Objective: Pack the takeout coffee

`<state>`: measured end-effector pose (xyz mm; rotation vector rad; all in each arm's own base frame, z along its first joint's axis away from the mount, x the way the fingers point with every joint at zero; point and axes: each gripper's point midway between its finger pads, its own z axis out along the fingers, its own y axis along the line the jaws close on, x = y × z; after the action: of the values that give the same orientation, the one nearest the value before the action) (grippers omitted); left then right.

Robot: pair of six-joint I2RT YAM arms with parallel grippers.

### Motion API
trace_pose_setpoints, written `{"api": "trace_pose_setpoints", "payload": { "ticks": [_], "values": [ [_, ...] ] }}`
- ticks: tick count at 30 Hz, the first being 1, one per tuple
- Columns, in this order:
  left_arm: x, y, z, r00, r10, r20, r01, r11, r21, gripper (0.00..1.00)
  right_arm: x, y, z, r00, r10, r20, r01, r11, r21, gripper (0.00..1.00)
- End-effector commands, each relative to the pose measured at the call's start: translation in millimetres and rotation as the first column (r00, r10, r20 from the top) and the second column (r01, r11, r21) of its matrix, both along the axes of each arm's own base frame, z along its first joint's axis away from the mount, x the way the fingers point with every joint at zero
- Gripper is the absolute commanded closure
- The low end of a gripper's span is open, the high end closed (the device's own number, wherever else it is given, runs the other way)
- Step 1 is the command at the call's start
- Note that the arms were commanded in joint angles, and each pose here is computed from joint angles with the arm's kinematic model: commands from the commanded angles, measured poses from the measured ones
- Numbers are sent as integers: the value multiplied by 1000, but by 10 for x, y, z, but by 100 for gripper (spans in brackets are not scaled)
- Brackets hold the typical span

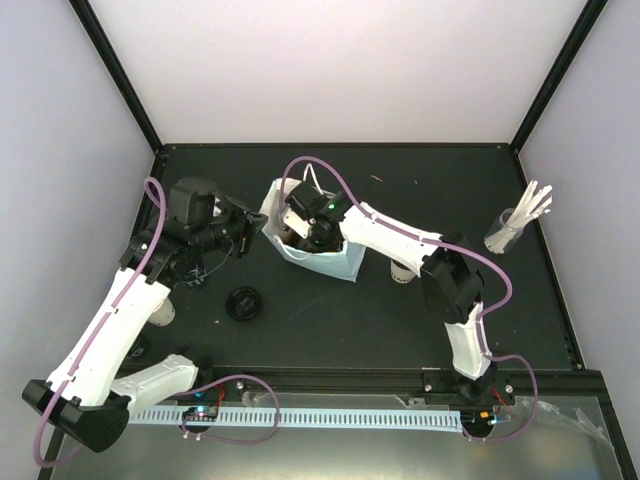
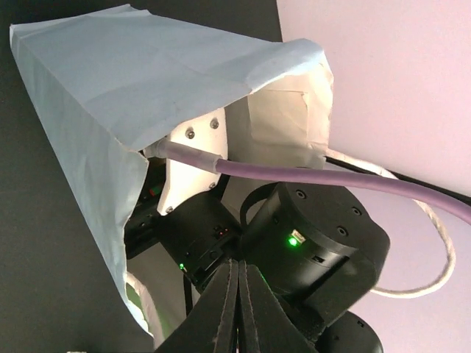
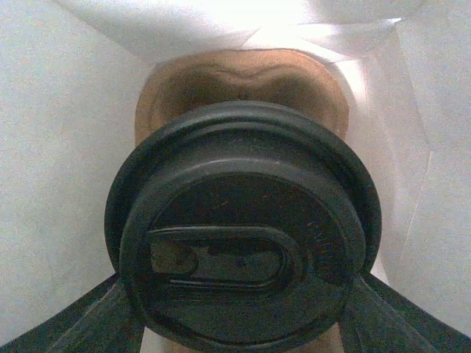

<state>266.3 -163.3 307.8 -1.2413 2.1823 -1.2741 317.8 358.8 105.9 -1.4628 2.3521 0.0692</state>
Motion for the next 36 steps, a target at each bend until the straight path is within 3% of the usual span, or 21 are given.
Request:
{"api": "trace_pose_setpoints", "payload": {
  "ticks": [1,5,9,13,18,27,31,35,36],
  "values": [
    [16,-57,-62,1000,-2,-24,1,1000,-29,98,-532,-432,-720,970,-25,-241,-33,972,-233,56],
    [66,-61,-116,999,2,-33,-2,1000,-9,97,-434,-381,-774,970,9,-244,-58,979,-195,55],
    [78,19,-180,998,36,-43,-35,999,32,68,-320,-403,-802,967,20,-253,-67,982,-178,55],
    [110,-14,-326,997,33,-77,-30,999,38,49,-223,-442,-856,972,36,-231,-84,976,-203,55],
    [175,-96,-448,994,7,-106,-3,999,37,47,-85,-482,-968,981,38,-188,-80,972,-221,55],
    [255,-167,-589,991,-3,-136,8,999,35,50,195,-646,-1208,998,18,-58,-36,948,-315,55],
    [306,-253,-621,990,-29,-138,31,999,17,70,212,-691,-1290,999,28,-31,-37,944,-328,55],
    [335,-314,-622,990,-46,-136,47,999,2,97,221,-744,-1372,999,29,-14,-33,937,-348,55],
    [342,-321,-619,990,-48,-134,48,999,0,98,217,-747,-1384,999,33,-14,-36,937,-347,55]
  ]
}}
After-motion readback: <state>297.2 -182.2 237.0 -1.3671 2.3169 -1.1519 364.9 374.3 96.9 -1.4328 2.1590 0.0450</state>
